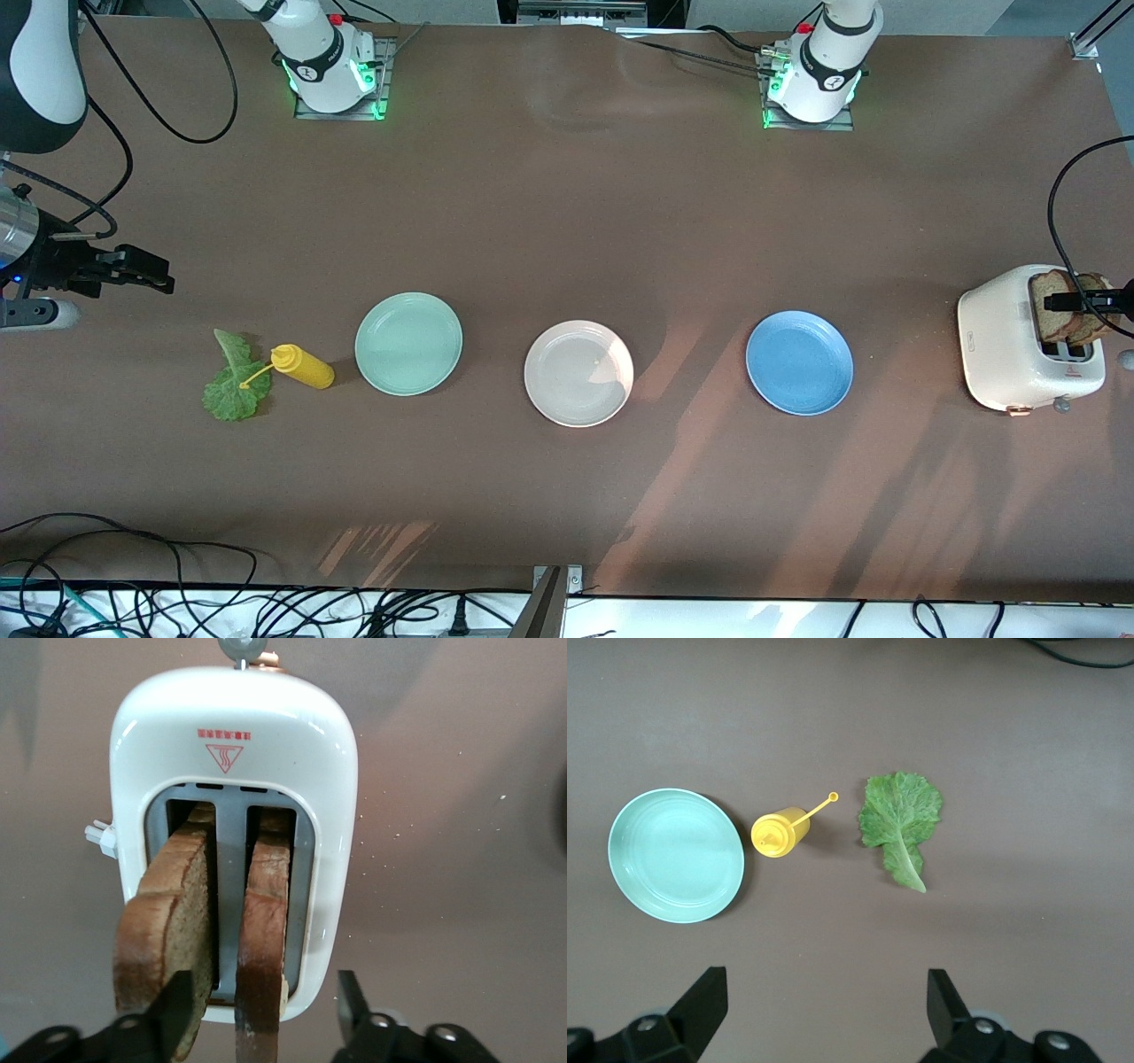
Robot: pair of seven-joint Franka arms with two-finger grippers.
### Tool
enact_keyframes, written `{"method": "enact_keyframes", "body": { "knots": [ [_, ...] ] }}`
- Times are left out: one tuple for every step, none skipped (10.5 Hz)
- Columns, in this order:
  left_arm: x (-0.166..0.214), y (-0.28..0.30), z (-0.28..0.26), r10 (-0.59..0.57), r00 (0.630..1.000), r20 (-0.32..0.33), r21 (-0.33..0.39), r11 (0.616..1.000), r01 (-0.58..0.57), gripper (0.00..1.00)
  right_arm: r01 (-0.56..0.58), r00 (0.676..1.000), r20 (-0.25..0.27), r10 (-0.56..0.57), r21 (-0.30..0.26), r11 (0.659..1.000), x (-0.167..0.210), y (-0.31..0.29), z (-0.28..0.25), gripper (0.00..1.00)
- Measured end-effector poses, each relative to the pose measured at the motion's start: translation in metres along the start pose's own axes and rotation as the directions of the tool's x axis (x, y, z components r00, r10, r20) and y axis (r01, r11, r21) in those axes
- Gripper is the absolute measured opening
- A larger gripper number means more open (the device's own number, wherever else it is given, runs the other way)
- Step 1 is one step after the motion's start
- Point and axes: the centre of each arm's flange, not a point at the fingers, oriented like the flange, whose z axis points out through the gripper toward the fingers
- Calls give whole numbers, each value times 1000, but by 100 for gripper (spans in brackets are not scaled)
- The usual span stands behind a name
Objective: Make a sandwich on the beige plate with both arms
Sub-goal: 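Move the left gripper to the toaster and grasp a bread slice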
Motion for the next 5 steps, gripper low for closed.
{"method": "enact_keyframes", "body": {
  "knots": [
    [1, 0, 2, 1, 1000, 4, 0, 1000, -1, 56, -2, 1000, -1, 2, 7, 1000, 0, 0, 0, 100],
    [1, 0, 3, 0, 1000, 4, 1, 1000, 0, 55, -4, 1000, -1, 4, 14, 1000, 0, 0, 0, 100],
    [1, 0, 2, 0, 1000, 4, 1, 1000, 0, 42, -5, 1000, -2, 5, 16, 1000, 0, 0, 0, 100],
    [1, 0, 2, 0, 1000, 3, 1, 1000, 0, 26, -8, 1000, -2, 8, 17, 1000, 0, 0, 0, 100],
    [1, -1, 0, 0, 1000, -1, 3, 1000, 0, 17, -14, 1000, -1, 14, 17, 1000, 0, 0, 0, 100]
  ]
}}
